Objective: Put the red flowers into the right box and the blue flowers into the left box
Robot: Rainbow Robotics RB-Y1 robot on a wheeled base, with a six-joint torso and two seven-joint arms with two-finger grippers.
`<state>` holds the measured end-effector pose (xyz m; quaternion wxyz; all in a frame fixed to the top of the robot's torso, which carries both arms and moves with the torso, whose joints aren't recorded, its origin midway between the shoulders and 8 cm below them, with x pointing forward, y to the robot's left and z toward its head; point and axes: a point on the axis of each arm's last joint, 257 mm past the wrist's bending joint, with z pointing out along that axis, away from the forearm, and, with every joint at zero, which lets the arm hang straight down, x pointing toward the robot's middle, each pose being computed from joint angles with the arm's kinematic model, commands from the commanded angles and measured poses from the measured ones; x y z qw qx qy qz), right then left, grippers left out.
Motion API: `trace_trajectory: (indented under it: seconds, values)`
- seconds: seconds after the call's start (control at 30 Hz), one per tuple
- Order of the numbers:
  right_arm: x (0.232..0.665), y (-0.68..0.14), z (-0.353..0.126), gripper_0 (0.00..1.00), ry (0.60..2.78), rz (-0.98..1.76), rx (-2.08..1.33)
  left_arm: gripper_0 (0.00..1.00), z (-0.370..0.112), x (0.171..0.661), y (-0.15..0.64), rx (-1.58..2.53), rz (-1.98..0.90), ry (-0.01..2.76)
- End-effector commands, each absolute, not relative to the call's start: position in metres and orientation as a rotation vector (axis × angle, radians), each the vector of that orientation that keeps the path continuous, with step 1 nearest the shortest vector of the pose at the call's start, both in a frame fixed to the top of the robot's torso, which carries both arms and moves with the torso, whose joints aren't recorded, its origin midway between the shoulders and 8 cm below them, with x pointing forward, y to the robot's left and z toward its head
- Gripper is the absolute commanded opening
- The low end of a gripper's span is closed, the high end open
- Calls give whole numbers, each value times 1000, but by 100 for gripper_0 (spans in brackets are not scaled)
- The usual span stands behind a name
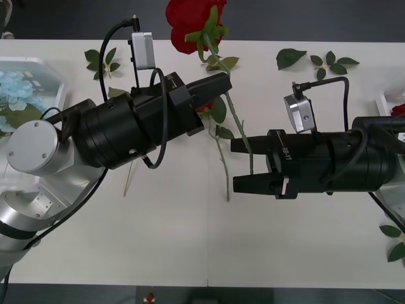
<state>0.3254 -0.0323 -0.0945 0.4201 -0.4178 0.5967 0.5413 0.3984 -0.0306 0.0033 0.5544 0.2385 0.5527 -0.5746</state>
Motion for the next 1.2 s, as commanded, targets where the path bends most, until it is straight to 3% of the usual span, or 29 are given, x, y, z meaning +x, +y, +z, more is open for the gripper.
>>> trace_trajectory:
  seconds: [0.03, 1.2]
  values:
    - [325, -22, -86, 100, 1440, 1334, -1054, 0, 7, 396, -38, 599, -1338, 1285]
    - [352, 8, -93, 100, 1429, 1242, -968, 0, 2, 398, -34, 602, -1332, 1302]
